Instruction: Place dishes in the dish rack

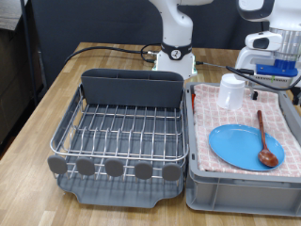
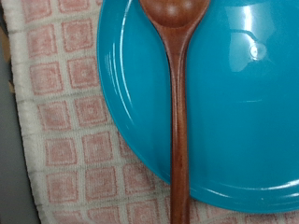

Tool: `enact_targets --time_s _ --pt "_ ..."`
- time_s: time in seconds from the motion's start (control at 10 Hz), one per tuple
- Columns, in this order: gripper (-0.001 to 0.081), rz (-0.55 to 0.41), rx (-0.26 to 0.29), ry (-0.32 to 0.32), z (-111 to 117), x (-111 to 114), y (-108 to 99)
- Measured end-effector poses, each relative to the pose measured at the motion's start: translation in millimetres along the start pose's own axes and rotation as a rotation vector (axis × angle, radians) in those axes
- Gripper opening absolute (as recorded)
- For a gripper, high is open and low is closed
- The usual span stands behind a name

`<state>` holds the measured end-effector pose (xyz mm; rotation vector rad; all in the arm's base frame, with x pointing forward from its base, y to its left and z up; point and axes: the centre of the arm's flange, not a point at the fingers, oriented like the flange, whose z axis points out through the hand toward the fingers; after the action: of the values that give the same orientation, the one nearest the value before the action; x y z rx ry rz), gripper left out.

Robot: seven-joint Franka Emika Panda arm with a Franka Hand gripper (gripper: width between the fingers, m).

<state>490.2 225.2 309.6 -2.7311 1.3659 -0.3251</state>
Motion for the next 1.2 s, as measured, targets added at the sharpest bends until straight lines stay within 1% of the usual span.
enact_targets --time_s 0.3,0.7,0.9,1.2 --pt "0.0802 0.002 -0.005 -0.006 18 1 -4" --pt "0.0802 0.008 -0.021 0.011 40 1 -9" --pt "0.0802 0.014 -0.032 0.019 50 1 -9" --pt "0.0802 0.031 -0.029 0.026 65 3 -7"
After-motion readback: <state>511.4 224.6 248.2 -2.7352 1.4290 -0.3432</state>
